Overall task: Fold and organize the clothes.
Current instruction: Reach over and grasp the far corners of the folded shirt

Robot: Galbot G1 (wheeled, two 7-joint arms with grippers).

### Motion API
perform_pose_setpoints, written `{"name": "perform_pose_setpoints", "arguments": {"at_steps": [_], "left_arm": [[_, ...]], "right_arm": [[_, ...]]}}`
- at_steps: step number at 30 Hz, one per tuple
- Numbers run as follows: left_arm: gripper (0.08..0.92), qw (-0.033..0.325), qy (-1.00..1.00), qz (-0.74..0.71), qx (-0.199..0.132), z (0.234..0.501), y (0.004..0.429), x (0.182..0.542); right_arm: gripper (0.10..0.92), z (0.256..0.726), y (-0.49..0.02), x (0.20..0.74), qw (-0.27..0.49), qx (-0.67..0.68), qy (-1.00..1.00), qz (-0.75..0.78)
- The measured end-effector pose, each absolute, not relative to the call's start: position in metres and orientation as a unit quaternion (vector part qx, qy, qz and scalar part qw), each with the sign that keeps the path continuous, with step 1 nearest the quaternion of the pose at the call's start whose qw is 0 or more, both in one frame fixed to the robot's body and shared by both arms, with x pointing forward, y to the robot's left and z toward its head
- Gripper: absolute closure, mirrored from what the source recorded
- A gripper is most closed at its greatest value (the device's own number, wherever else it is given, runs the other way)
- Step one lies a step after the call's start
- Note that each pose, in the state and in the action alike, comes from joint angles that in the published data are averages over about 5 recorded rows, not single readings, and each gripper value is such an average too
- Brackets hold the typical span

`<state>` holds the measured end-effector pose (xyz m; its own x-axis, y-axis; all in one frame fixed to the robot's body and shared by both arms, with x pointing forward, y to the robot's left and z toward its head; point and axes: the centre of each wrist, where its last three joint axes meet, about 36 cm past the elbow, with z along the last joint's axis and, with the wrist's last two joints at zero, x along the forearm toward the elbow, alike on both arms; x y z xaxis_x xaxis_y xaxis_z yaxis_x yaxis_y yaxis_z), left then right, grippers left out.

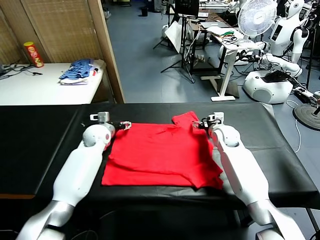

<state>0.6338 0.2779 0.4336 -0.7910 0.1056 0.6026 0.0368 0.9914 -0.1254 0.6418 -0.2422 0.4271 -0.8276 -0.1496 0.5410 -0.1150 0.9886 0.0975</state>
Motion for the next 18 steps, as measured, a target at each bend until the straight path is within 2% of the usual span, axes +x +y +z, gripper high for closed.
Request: {"name": "perform_pose_setpoints", "arguments": {"at_steps": [4,7,11,18], "left_arm": [[0.748,0.324,-0.944,0.058,-0.040,0.430,0.282,0.633],[0.854,0.322,-0.944,0.058,-0.045,0.430,0.282,0.630],[0.872,0.316,-0.946,0.059,-0.053,0.435,0.279,0.628],[0.872,0.299,-0.951,0.051,-0.053,0.445,0.280,0.619]], "right_arm": [[0.589,0.426,-0.243,0.641,0.285,0.067,-0.956,-0.034],[0.739,0.424,-0.244,0.640,0.276,0.067,-0.958,-0.037],[0.876,0.422,-0.248,0.636,0.248,0.068,-0.965,-0.043],[0.900,0.425,-0.261,0.620,0.191,0.101,-0.974,-0.072]]}}
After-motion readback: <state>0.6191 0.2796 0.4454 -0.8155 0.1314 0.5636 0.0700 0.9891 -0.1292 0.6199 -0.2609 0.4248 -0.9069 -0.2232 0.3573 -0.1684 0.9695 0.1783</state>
